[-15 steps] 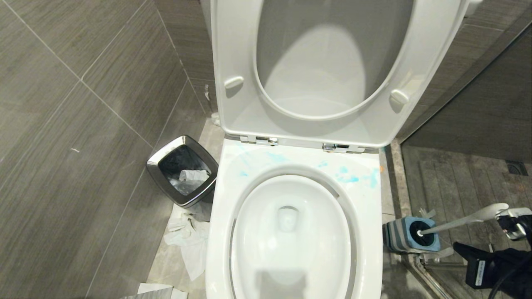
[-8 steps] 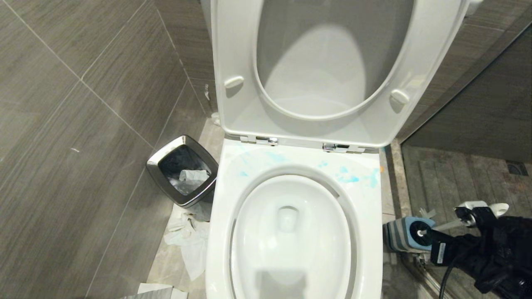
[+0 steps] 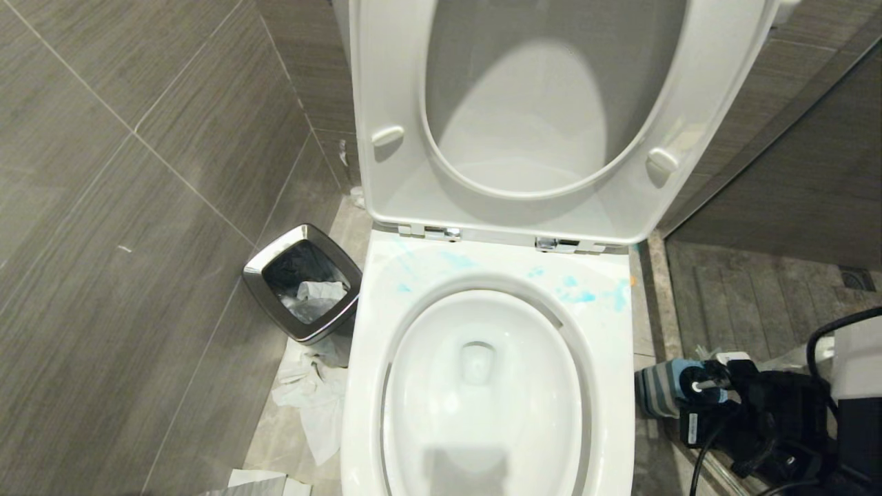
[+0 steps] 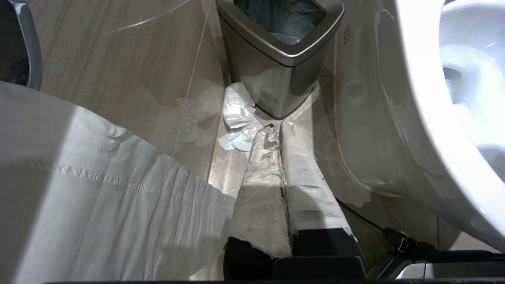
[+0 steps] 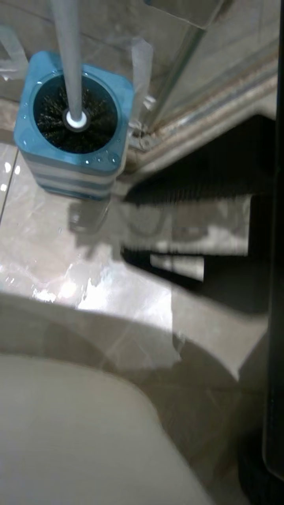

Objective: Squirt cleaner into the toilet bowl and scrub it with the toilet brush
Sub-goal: Pour in the cleaning agent

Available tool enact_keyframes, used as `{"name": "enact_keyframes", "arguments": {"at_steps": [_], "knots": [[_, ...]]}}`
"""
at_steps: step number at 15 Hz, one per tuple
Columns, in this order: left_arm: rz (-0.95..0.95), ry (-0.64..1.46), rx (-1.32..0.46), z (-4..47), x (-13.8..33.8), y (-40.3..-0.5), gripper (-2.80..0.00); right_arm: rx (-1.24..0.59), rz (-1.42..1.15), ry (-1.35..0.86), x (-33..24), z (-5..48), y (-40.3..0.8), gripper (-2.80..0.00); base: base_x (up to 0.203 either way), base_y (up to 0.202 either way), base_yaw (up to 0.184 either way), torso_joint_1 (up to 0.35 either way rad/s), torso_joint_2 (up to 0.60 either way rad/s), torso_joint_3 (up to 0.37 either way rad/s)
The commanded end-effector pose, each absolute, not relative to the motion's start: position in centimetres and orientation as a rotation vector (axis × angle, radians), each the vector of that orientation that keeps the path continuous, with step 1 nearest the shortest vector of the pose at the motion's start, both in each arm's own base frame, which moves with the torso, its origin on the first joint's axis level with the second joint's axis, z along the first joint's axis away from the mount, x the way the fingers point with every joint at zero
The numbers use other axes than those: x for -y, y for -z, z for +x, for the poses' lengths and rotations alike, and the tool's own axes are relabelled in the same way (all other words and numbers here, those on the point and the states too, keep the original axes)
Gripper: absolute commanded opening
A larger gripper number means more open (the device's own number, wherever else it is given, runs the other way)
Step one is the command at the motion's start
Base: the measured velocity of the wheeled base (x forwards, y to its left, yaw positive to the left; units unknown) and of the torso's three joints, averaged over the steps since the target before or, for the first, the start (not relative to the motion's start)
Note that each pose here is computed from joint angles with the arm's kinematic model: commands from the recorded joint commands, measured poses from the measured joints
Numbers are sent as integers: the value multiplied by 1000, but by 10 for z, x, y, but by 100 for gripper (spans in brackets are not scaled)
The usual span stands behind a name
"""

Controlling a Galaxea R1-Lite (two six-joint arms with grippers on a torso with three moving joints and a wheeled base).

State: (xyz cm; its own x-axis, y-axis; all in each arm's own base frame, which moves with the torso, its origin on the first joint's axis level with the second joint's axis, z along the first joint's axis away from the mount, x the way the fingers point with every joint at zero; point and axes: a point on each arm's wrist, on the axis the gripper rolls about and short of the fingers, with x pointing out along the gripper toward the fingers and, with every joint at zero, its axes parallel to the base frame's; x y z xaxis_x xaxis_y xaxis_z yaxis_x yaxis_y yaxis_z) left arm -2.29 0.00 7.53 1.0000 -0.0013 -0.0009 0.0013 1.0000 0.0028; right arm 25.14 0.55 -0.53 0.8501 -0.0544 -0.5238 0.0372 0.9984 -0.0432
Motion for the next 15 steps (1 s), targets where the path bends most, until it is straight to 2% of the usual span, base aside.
{"name": "enact_keyframes", "arguments": {"at_steps": [1,4,15], "knots": [[3,0,-3,-23,0,-75,-280,-592,-85,64,-5,259,22,0,0,0,0,0,0,0],[3,2,-3,-23,0,-75,-280,-560,-111,84,-4,275,28,0,0,0,0,0,0,0],[3,2,-3,-23,0,-75,-280,-237,-69,102,-6,390,44,0,0,0,0,0,0,0]]}}
